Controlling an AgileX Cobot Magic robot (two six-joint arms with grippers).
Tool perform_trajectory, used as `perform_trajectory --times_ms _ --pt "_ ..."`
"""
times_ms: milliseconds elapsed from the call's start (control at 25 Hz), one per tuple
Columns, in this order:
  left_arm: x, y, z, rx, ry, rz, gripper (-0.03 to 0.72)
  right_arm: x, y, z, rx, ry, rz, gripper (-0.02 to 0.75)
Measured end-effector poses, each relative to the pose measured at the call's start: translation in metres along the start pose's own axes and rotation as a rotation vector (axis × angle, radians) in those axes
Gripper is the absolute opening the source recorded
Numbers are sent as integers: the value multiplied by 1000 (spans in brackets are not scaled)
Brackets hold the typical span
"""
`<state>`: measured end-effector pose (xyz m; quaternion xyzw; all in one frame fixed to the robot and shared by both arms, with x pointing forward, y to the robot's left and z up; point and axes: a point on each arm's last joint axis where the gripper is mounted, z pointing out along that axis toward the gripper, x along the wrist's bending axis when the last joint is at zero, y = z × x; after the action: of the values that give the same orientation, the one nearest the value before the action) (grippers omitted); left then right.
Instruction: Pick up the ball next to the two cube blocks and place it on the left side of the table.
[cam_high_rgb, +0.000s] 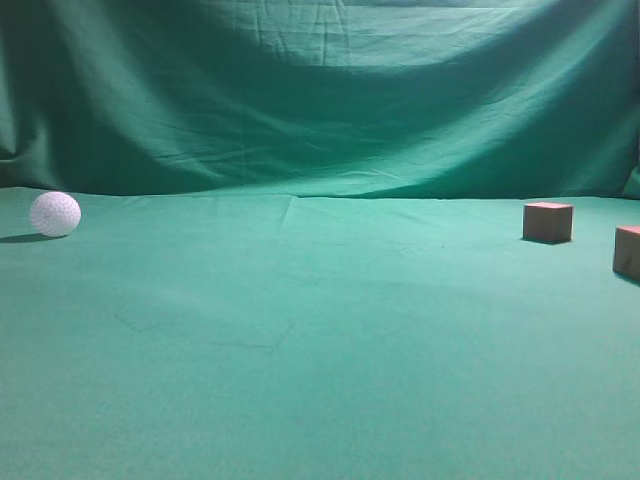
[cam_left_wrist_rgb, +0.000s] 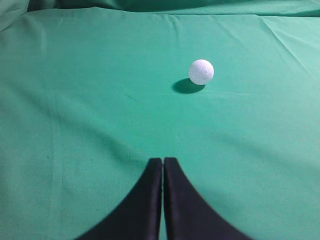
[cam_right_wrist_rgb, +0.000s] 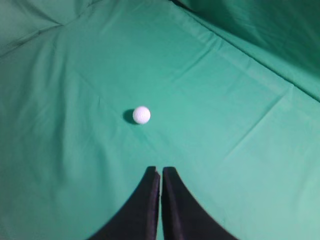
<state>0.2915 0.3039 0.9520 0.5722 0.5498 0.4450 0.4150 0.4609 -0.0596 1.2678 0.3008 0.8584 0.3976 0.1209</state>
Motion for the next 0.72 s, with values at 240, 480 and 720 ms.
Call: perform_trajectory --times_ms 240,480,720 --pt "0 0 0 0 0 0 0 7 -45 -36 27 0 8 0" --pt "0 0 0 0 0 0 0 12 -99 -62 -11 -7 -6 0" --pt "0 0 0 0 0 0 0 18 -151 -92 -53 -13 -53 0"
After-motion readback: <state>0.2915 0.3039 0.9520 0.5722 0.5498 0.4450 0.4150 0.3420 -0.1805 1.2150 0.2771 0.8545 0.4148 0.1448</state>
